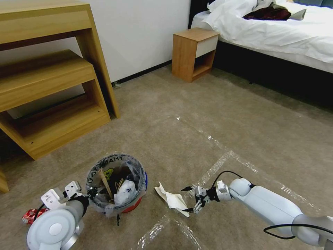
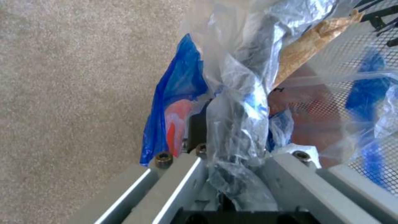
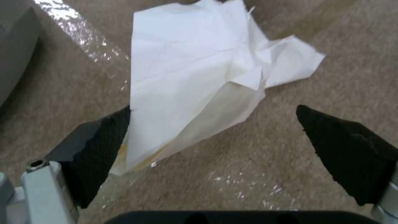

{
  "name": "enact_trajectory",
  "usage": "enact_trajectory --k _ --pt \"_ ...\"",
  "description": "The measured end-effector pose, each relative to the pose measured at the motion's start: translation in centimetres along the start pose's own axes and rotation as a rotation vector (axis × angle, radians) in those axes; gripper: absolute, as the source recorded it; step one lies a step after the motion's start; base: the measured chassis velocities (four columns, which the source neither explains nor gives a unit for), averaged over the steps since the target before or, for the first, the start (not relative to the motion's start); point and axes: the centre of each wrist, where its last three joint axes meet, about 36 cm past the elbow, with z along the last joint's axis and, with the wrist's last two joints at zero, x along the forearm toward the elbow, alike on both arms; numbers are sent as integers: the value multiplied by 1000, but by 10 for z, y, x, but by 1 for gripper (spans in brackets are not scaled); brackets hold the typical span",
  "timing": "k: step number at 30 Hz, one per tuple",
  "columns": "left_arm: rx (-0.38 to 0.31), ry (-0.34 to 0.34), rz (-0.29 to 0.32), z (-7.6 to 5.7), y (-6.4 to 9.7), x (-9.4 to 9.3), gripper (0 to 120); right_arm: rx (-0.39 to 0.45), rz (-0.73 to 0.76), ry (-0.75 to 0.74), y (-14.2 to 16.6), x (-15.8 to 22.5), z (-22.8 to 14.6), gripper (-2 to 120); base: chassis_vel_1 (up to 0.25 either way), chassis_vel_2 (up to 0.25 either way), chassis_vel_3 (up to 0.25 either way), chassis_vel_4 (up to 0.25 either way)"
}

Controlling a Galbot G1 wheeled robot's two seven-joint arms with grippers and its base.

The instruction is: Pick up the trash bin and place the garbage on the floor into it.

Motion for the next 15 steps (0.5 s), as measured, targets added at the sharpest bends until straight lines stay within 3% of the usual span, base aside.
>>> enact_trajectory --k 15 --pt "-4 1 -8 -4 2 -7 0 6 -11 17 -13 -12 5 100 0 0 0 0"
